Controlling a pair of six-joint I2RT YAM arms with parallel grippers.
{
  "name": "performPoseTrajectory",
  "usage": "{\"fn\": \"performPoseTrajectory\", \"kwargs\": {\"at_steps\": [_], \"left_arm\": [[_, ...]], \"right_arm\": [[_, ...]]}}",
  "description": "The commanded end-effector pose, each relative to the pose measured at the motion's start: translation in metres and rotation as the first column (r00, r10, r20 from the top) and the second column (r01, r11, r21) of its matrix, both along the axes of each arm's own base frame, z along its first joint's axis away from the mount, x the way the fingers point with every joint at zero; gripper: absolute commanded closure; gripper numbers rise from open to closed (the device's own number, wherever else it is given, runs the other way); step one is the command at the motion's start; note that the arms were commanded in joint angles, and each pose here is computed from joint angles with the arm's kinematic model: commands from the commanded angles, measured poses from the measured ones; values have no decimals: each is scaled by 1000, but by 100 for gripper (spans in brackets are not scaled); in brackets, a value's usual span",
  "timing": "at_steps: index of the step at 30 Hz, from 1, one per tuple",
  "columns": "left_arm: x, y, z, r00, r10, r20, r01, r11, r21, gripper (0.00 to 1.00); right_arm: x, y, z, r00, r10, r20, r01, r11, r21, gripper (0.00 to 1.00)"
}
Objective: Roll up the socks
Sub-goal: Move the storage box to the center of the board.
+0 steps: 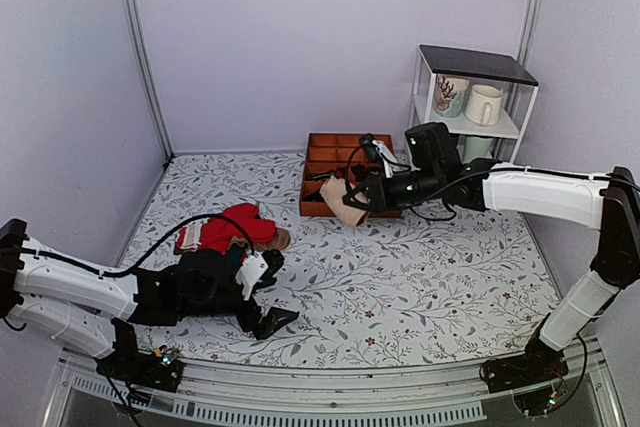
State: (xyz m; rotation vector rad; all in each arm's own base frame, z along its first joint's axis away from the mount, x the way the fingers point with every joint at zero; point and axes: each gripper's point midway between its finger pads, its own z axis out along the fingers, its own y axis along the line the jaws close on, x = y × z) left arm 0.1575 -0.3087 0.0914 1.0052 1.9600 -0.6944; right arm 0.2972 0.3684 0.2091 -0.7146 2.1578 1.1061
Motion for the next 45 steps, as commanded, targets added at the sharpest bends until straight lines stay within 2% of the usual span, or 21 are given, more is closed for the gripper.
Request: {"fn": "performPoseTrajectory", "kwargs": {"at_steps": [1, 6, 12, 20, 25, 32, 38, 45], "left_arm": [[21, 27, 3, 989, 150, 11, -150, 989, -1, 1], [30, 38, 14, 978, 207, 5, -207, 978, -13, 1], [35, 48, 19, 972, 233, 21, -232, 973, -14, 0], [38, 48, 24, 973, 221, 62, -220, 975, -26, 1], [34, 46, 22, 978, 198, 57, -196, 979, -50, 1], [32, 47, 17, 980, 186, 63, -185, 982, -35, 0], [29, 45, 20, 983, 171, 64, -167, 984, -53, 1], [27, 46, 20, 985, 161, 65, -157, 986, -64, 1]], "right_arm": [[61, 7, 4, 983, -130, 130, 140, 988, -69, 100], [109, 28, -6, 966, -143, 214, 170, 979, -116, 100], [158, 15, 0, 945, -211, 250, 237, 968, -78, 100], [198, -2, -71, 940, -283, 191, 317, 932, -178, 100], [215, -22, -100, 908, -368, 200, 410, 876, -253, 100], [201, -26, -154, 925, -374, 59, 370, 858, -356, 100], [147, -48, -201, 908, -406, -104, 329, 845, -422, 100], [84, -71, -219, 888, -431, -160, 321, 831, -455, 100]]}}
